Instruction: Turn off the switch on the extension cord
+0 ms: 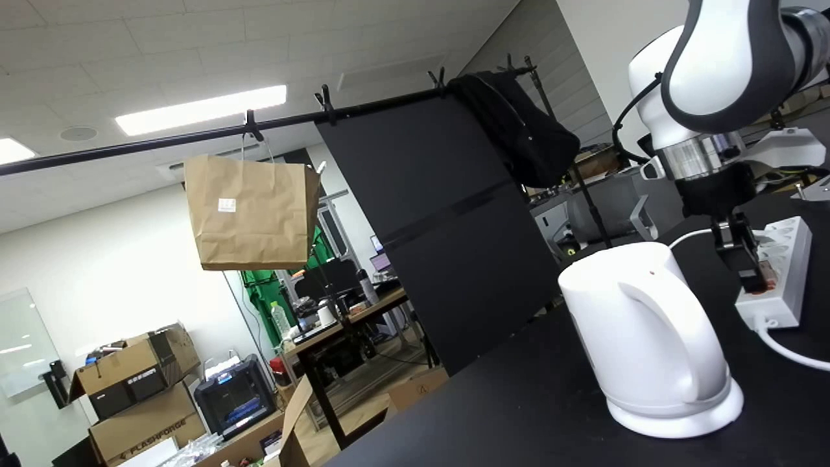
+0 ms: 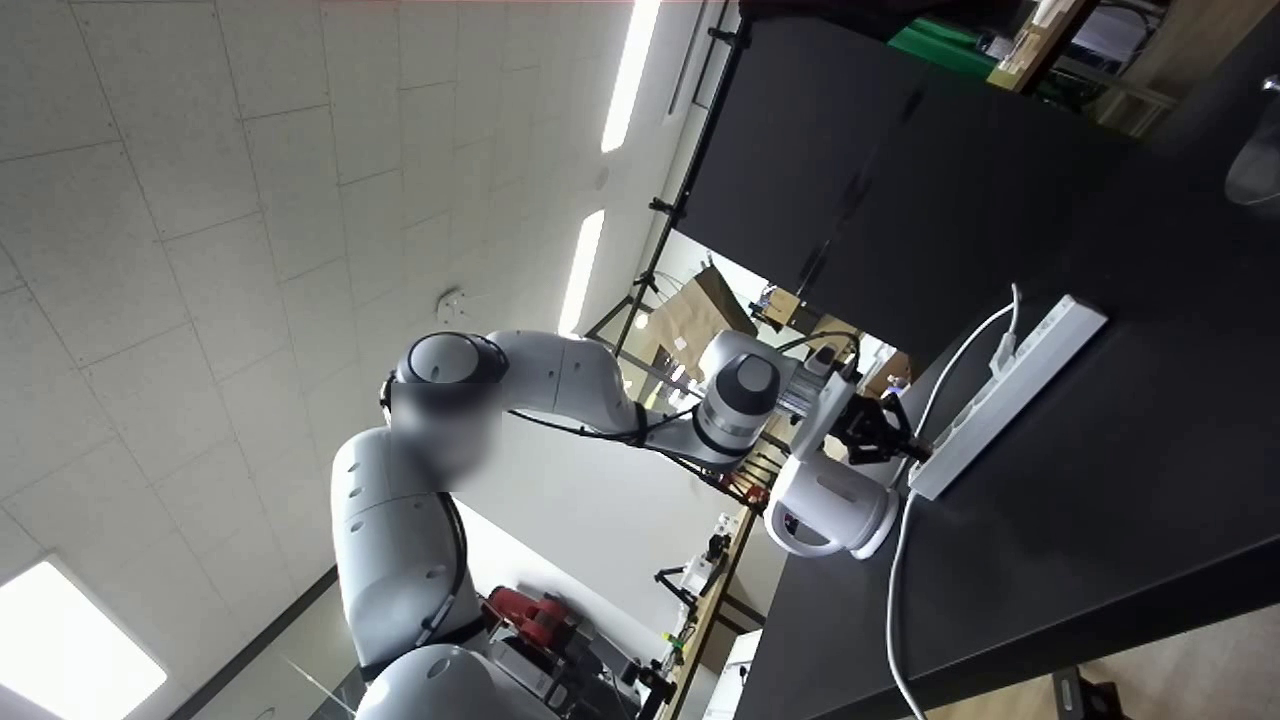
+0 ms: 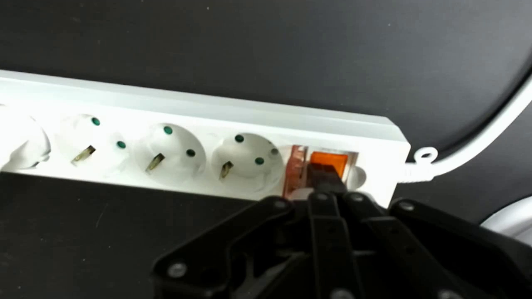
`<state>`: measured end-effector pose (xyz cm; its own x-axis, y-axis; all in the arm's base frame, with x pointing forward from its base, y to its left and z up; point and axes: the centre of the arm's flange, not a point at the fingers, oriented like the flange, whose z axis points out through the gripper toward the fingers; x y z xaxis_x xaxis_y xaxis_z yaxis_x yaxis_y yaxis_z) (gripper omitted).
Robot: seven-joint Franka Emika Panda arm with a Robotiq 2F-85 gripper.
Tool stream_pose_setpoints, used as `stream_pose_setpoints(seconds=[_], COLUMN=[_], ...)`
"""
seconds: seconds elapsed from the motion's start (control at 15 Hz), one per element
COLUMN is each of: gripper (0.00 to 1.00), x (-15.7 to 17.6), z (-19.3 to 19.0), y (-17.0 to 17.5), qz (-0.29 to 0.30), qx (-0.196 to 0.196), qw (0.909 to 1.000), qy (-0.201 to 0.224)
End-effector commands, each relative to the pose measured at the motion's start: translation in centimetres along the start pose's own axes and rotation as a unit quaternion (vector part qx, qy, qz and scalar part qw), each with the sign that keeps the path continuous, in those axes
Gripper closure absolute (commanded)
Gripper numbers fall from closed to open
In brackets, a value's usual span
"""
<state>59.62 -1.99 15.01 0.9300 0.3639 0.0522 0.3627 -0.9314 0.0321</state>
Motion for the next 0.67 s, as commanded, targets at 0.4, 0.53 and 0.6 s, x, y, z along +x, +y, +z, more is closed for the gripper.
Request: stream_pose_setpoints(seconds=[0.4,0.53,0.6], gripper=[1.00,1.00,1.00], x=[-1.2,-0.7,-0.3], z=[0.6,0.8,0.9], y=[-0.8,-0.5,-0.4], qz=[-0.003,-0.005,-0.006], qx=[-0.008,0.001,0.003], qw=[0.9996,0.9999,1.0000], qy=[0.027,0.012,0.006])
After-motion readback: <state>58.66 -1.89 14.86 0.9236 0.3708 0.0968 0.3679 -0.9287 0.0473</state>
